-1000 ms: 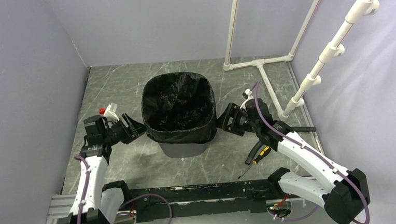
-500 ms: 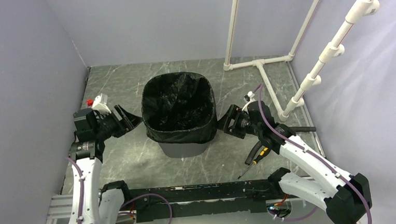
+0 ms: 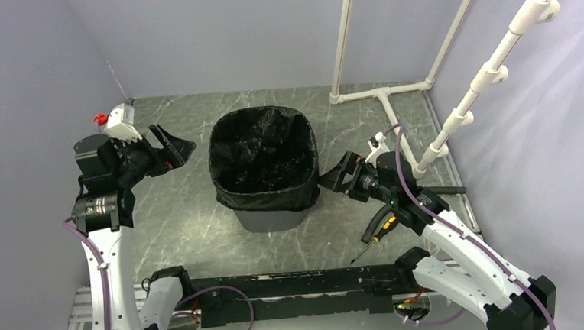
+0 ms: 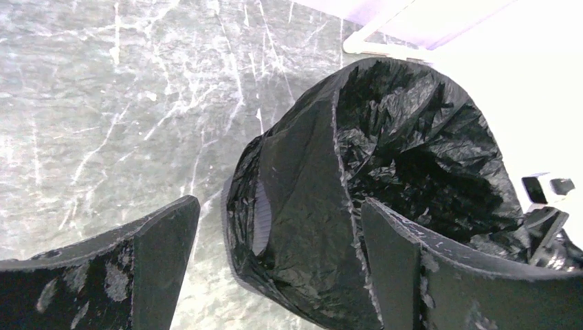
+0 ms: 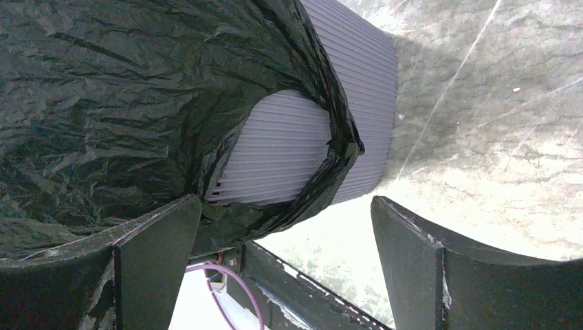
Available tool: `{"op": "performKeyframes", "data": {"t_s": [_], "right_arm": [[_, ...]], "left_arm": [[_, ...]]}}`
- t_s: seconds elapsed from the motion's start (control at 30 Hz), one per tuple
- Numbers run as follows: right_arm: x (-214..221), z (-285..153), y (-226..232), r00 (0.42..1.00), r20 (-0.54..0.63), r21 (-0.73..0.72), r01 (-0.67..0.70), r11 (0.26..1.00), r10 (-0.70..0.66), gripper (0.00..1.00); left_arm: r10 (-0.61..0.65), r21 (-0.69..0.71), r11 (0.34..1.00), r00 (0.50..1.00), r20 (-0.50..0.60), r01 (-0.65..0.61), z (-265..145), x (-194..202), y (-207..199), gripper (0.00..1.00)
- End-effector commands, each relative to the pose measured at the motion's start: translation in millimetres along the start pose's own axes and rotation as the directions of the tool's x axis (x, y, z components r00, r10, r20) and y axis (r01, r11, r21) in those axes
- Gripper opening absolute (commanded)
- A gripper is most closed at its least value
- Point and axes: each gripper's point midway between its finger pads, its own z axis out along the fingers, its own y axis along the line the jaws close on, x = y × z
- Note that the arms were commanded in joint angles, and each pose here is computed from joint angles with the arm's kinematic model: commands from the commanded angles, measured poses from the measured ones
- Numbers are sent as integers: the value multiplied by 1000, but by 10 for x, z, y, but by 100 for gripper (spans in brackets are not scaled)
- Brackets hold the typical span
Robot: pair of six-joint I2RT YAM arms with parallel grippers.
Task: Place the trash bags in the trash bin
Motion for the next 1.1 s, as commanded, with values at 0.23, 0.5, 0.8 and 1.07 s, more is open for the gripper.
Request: {"op": "performKeyframes", "data": {"t_s": [0.23, 0.5, 0.8, 1.07], "right_arm": [[-141, -29, 92, 998, 53, -22, 38, 999, -37, 100], [-133, 17, 121, 999, 35, -29, 28, 999, -27, 100], [-154, 42, 170, 999, 50, -61, 2, 998, 1, 100], [-165, 308, 130, 1000, 4, -24, -30, 999, 30, 100]], "left_arm": [[86, 99, 992, 988, -129, -73, 263, -125, -726, 93], [385, 158, 923, 863, -327, -352, 590, 666, -1340, 92], [482, 220, 875, 752, -450, -431, 974, 1155, -1428, 77], [485, 209, 872, 719, -498, -443, 1382, 1468, -1339, 65]]}}
